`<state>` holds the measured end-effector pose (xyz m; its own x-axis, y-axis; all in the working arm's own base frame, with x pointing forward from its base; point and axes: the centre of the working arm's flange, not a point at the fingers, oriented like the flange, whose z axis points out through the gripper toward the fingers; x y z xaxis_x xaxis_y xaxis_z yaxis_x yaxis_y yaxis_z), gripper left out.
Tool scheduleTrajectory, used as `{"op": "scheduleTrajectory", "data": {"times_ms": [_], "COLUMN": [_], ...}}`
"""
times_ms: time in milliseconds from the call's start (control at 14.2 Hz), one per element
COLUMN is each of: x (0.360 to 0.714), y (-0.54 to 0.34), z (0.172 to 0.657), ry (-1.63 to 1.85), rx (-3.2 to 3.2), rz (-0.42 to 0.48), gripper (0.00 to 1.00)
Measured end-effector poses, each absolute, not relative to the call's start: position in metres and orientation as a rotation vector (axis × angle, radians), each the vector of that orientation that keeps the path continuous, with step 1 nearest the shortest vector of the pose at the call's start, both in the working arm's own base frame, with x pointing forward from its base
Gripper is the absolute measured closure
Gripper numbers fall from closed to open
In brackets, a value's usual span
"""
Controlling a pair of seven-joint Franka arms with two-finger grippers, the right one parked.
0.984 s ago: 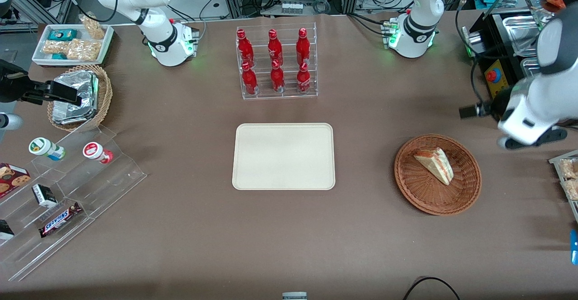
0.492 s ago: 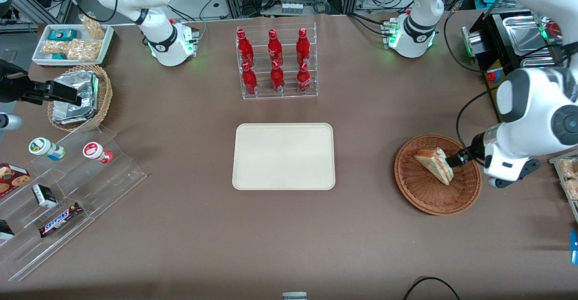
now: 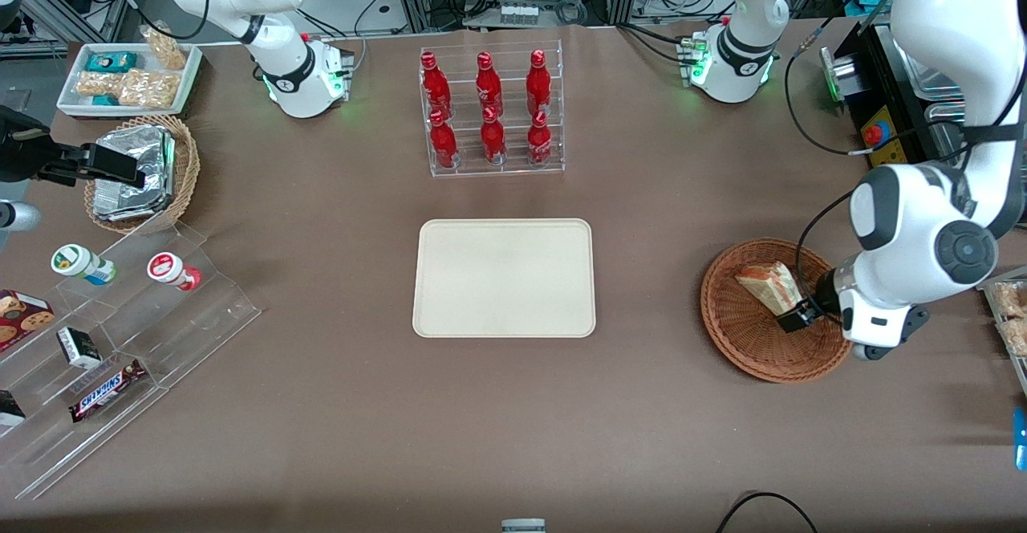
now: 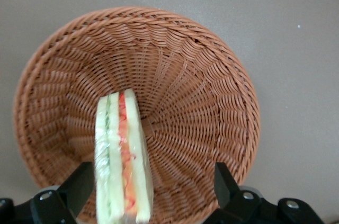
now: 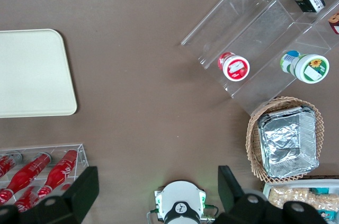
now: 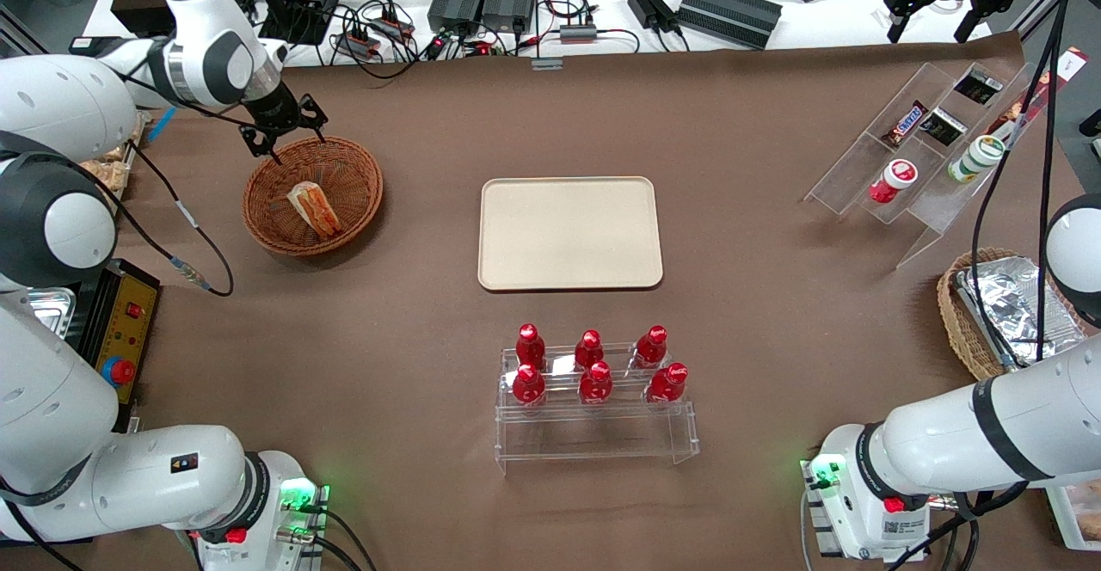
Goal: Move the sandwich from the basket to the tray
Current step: 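Lower the left gripper and close it on the sandwich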
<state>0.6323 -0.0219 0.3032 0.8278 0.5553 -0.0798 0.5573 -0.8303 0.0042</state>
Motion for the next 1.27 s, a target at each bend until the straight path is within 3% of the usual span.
{"op": "scheduleTrajectory", "data": {"times_ms": [352, 703, 984, 1266], "x": [0.605, 0.611, 0.616, 0.604], "y": [-0.018, -0.017, -0.016, -0.013], "z": [0.246, 0.260, 0.275, 0.253], "ry": [0.922, 0.987, 0.998, 0.994], "rx": [2.969, 2.944, 2.962, 2.998], "rz": [-0.104, -0.068, -0.133, -0.219], "gripper": [0.00, 0.00, 0.00, 0.00]}}
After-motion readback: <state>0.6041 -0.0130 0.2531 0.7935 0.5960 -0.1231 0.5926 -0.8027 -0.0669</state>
